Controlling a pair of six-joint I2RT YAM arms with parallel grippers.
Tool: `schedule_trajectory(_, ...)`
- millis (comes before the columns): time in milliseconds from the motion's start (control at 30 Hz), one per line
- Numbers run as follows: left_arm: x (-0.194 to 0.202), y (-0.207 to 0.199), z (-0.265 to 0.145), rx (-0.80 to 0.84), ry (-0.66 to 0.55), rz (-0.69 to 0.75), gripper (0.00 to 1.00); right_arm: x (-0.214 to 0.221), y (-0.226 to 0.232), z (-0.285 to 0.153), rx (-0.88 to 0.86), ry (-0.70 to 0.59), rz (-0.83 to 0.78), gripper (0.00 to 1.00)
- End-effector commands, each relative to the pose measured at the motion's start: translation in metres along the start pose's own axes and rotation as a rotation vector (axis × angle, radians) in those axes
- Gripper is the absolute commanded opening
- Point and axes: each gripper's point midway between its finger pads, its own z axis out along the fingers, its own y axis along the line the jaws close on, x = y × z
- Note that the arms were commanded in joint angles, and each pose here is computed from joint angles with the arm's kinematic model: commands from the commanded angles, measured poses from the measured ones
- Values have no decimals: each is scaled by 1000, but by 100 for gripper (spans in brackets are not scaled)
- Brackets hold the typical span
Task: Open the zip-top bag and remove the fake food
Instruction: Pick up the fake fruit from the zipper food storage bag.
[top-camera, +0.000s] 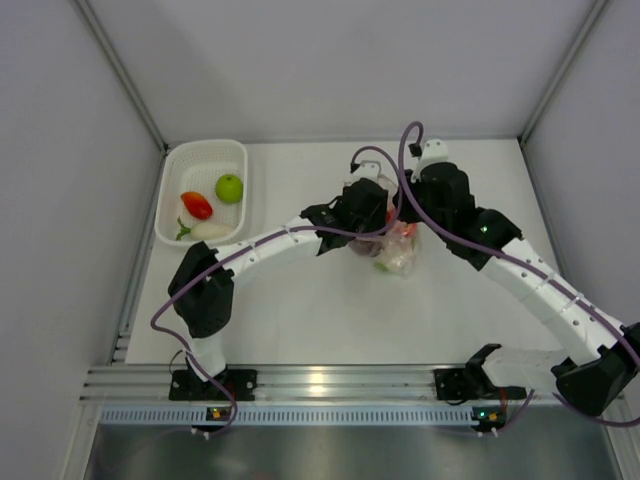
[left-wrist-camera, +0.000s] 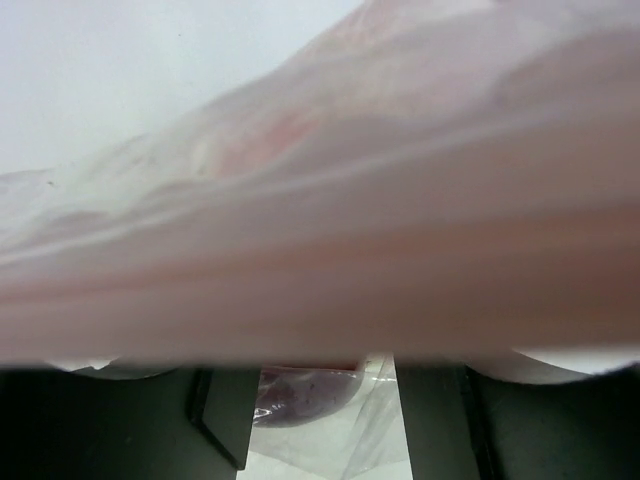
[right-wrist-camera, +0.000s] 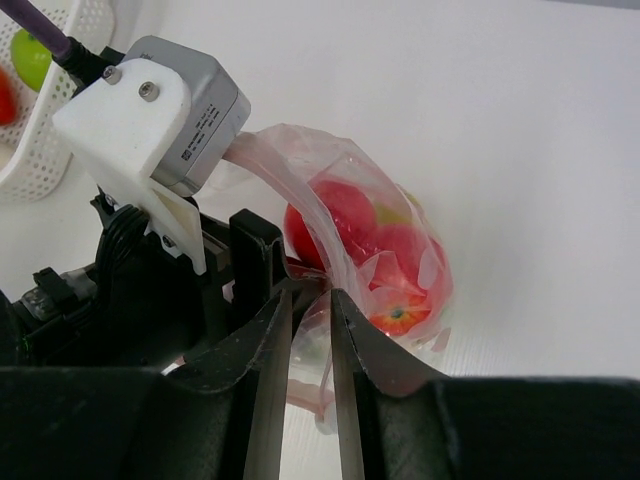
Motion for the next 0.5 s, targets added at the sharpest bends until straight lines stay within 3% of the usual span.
schedule_trajectory(0, -16, -9, -7, 19, -58, 15, 56, -8, -1, -6, 16, -22, -6, 23)
schedule_trajectory(467, -20, -15, -9, 45, -60, 10, 57, -11, -7, -14, 43, -37, -5, 33)
